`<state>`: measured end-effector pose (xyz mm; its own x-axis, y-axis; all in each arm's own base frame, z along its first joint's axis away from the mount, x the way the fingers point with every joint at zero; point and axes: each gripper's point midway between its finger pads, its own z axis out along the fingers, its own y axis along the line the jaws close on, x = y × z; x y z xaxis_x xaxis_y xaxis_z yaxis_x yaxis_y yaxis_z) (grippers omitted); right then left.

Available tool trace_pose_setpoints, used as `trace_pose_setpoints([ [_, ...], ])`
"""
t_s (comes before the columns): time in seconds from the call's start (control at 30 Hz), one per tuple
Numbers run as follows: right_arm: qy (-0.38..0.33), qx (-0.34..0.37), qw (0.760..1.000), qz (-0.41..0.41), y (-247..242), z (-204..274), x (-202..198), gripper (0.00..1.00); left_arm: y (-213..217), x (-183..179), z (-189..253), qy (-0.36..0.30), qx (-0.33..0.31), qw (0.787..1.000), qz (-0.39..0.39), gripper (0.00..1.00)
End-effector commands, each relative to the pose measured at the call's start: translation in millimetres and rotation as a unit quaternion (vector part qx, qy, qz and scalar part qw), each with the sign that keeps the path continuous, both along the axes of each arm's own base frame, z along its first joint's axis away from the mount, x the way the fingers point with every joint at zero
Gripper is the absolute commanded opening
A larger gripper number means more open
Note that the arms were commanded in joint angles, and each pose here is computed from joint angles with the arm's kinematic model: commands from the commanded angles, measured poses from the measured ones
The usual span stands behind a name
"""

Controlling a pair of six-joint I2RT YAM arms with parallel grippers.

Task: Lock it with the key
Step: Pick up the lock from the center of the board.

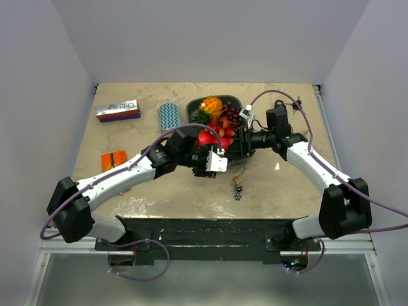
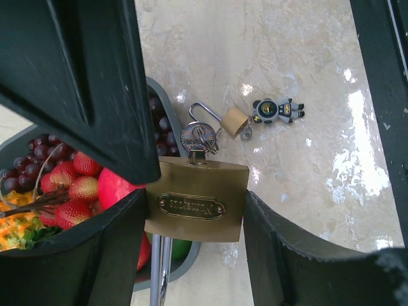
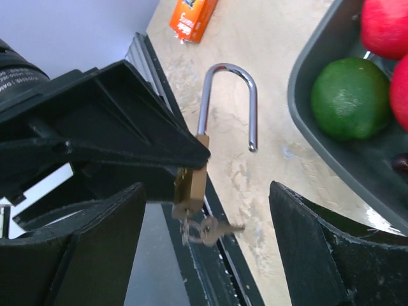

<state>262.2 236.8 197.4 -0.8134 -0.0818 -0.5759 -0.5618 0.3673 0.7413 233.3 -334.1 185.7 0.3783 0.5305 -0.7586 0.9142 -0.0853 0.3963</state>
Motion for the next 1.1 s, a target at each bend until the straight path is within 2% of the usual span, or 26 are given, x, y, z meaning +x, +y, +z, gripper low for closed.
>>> trace_pose_setpoints([
  [0.0,0.011,0.017,1.000,0.006,12.1,4.5,-4.2,0.81,-27.4,10.9,64.1,-0.059,-0.083,0.995,0.000,0.00],
  [0.13,0.017,0.012,1.000,0.017,19.0,-2.6,-9.5,0.74,-35.0,7.2,71.0,-0.057,-0.094,0.994,-0.001,0.00],
  [0.17,0.019,0.012,1.000,0.018,19.7,-3.6,-9.6,0.69,-36.3,6.8,71.8,-0.057,-0.094,0.994,0.001,0.00],
  [0.27,0.022,0.016,0.999,0.027,22.5,-2.2,-13.6,0.63,-37.5,6.5,70.4,-0.059,-0.092,0.994,0.005,0.00],
  [0.6,0.042,0.023,0.998,0.035,23.6,-4.3,-23.5,0.60,-38.7,15.7,72.1,-0.064,-0.094,0.993,0.032,0.00],
  [0.63,0.042,0.023,0.998,0.034,23.6,-3.9,-23.1,0.57,-39.1,16.3,72.5,-0.065,-0.094,0.993,0.032,0.00],
  [0.7,0.043,0.023,0.998,0.032,23.8,-4.1,-21.1,0.44,-39.9,15.1,74.1,-0.064,-0.096,0.993,0.032,0.00],
  [0.73,0.044,0.024,0.998,0.033,24.4,-3.2,-21.4,0.35,-40.0,15.7,74.0,-0.063,-0.096,0.993,0.034,0.00],
  [0.77,0.043,0.025,0.998,0.033,24.3,-2.7,-20.9,0.11,-40.3,15.0,73.1,-0.061,-0.095,0.993,0.034,0.00],
  [0.8,0.040,0.027,0.998,0.035,24.9,0.0,-21.0,0.00,-40.3,15.6,71.7,-0.059,-0.093,0.993,0.036,0.00],
  [0.87,0.039,0.029,0.998,0.039,24.6,3.5,-23.6,0.00,-38.3,15.9,69.2,-0.051,-0.086,0.994,0.043,0.00],
  [0.9,0.039,0.031,0.998,0.041,23.6,5.0,-24.9,0.00,-37.3,15.3,69.4,-0.049,-0.085,0.994,0.044,0.05],
  [1.0,0.018,0.039,0.998,0.044,21.4,16.9,-28.2,0.00,-28.4,15.6,65.8,-0.038,-0.077,0.994,0.066,0.36],
  [1.03,0.012,0.041,0.998,0.043,20.4,20.2,-28.3,0.00,-23.4,17.2,61.5,-0.029,-0.073,0.993,0.084,0.55],
  [1.07,0.007,0.043,0.998,0.041,19.1,23.3,-28.0,0.00,-19.6,16.5,61.1,-0.021,-0.074,0.993,0.090,0.64],
])
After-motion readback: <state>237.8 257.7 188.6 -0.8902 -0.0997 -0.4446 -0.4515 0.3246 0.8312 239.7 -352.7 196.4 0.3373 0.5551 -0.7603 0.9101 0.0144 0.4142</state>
